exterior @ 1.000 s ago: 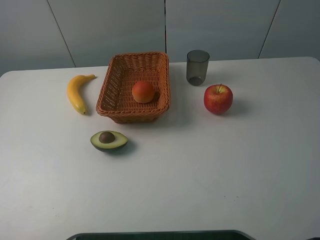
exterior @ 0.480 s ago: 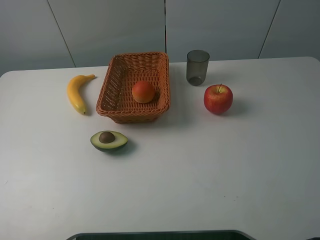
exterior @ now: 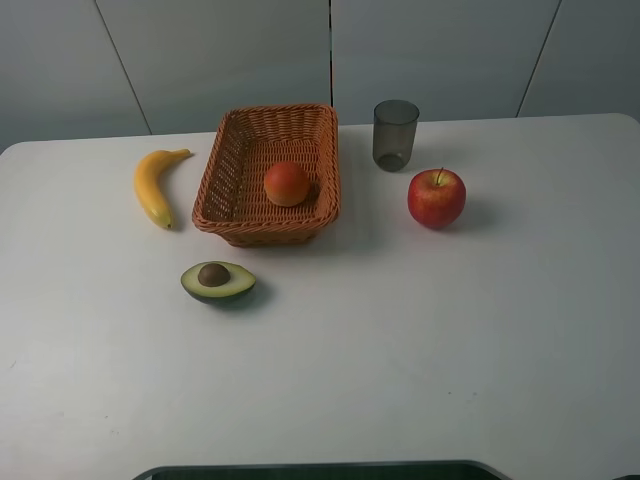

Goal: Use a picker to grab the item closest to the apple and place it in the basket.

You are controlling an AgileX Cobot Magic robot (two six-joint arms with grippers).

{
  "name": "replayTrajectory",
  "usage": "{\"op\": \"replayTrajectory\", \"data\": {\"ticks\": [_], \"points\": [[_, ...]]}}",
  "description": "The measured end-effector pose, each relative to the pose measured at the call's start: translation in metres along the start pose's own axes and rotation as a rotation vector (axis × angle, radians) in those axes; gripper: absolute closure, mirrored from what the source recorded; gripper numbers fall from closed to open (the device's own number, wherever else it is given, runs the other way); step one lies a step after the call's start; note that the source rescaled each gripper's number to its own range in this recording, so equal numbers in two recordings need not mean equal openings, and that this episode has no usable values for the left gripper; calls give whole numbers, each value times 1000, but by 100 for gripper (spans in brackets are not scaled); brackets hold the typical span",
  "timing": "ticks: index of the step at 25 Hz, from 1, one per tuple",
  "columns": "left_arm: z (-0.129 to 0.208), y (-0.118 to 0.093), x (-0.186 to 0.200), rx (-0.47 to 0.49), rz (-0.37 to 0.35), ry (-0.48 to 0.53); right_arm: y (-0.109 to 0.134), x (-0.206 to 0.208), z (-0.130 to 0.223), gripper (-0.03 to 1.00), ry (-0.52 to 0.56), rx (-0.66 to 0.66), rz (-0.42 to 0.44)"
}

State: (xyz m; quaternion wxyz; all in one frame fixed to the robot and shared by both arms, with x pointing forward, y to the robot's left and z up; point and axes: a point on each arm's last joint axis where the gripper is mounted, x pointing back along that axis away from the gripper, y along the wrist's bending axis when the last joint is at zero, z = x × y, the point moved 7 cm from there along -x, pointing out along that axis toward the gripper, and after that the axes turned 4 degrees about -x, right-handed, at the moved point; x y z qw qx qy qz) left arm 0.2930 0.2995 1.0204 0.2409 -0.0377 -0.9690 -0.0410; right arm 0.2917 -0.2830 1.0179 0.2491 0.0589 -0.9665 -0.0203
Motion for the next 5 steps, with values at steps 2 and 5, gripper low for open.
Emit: {"op": "replayTrajectory", "data": {"ticks": [2, 5], "points": [[0, 0, 0, 0, 0, 0, 0, 0, 0, -3, 0, -1, 2], [0, 0, 0, 0, 0, 0, 0, 0, 0, -3, 0, -1, 2]]}}
